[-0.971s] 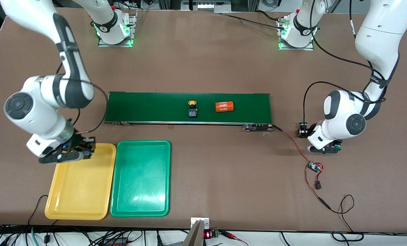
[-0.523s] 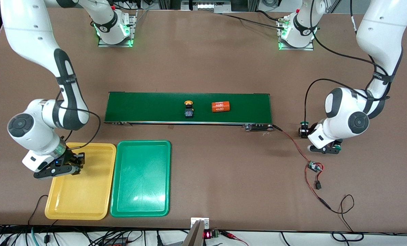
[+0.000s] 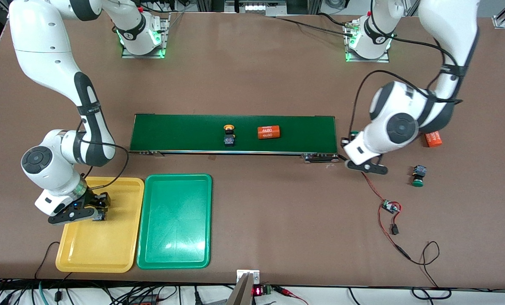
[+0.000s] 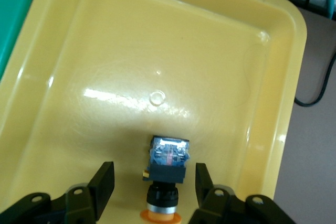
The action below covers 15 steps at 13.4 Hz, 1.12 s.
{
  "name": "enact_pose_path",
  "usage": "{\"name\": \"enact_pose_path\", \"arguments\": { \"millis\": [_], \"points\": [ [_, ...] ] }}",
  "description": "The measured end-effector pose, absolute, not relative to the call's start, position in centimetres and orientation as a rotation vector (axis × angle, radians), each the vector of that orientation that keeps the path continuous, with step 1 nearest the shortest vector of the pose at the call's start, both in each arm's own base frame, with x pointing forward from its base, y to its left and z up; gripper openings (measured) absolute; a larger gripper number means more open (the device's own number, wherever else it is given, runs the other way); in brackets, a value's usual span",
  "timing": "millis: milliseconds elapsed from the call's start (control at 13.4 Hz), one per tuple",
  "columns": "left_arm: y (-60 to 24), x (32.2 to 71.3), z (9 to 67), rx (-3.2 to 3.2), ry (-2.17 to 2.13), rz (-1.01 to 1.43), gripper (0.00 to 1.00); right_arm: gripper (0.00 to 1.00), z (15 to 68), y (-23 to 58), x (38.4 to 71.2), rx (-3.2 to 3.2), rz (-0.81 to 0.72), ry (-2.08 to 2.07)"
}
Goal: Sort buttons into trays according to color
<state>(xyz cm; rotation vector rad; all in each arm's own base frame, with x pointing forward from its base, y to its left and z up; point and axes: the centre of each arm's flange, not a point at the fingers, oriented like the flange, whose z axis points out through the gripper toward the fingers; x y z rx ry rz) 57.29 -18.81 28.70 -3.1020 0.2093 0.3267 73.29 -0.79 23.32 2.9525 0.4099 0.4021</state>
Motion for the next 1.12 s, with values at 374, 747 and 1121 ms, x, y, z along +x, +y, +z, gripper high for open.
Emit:
{"name": "enact_pose_path", "arguments": {
  "millis": [374, 747, 1121],
  "points": [
    [-25.4, 54.3, 26.9, -3.117, 0.129, 0.378, 0.41, 1.0, 27.8, 2.3, 71.9, 2.987, 0.361, 0.427],
    [-26.3, 53.7, 25.0, -3.172, 0.051, 0.356, 0.41, 1.0, 34.5, 5.4, 67.0, 3.098, 0.07, 0.265],
    [-27.3, 53.2, 24.7, -3.191, 0.014, 0.322, 0.58, 1.0, 37.2, 9.4, 60.6, 3.155, -0.022, 0.216]
  ]
}}
